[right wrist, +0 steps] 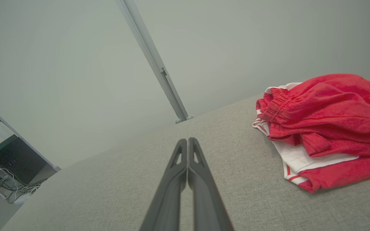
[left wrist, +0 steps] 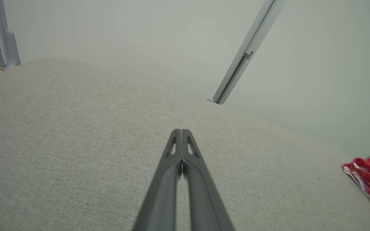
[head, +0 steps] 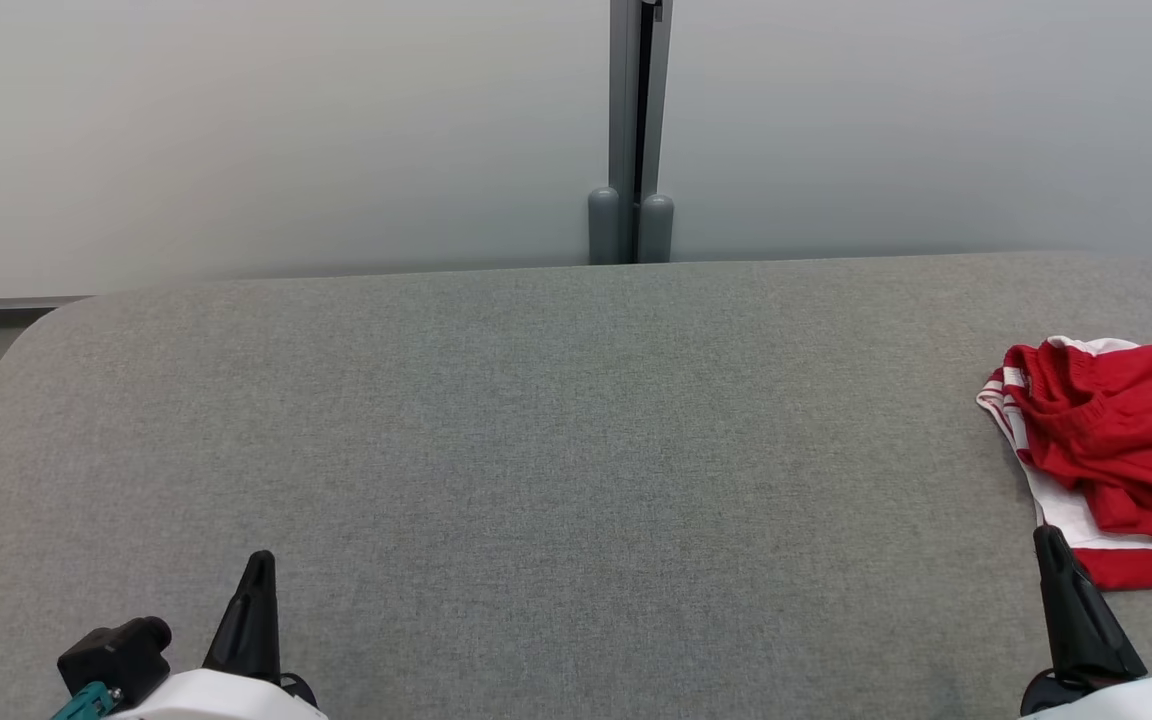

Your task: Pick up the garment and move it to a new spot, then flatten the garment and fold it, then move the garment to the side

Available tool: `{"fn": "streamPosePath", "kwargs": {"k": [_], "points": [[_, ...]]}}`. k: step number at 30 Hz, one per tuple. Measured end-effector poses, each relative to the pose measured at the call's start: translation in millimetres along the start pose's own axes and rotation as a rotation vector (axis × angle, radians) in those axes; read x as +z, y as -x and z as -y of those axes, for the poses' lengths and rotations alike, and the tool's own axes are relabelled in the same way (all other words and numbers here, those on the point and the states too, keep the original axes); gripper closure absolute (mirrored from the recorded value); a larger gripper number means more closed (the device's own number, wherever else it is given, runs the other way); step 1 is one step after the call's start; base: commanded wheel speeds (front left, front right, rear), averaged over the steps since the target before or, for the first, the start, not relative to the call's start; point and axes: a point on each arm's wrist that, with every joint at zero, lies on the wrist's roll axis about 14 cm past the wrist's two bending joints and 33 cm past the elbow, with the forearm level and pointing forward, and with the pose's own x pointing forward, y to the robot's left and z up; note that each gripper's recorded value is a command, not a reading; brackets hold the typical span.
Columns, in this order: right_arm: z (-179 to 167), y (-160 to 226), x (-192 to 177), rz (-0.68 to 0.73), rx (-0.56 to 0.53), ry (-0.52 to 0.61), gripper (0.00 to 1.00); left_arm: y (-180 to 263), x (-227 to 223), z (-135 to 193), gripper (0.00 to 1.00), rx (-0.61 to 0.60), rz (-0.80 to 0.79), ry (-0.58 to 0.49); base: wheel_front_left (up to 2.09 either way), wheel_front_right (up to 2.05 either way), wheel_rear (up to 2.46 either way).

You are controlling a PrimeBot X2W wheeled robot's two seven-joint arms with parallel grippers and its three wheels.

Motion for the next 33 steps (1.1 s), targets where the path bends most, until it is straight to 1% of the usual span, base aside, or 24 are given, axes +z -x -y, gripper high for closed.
{"fn": "streamPosePath", "kwargs": {"k": [17,33], "points": [[5.1,-10.1,3.1,0.024,-0.011,-0.250,1.00,-8.8,1.9,-2.6,1.00,0.012,-0.026,0.250,0.00,0.00,0.00],[11.5,-17.5,5.6,0.048,-0.026,-0.461,1.00,-19.0,9.7,1.5,1.00,-0.007,-0.025,0.465,0.00,0.00,0.00]]}}
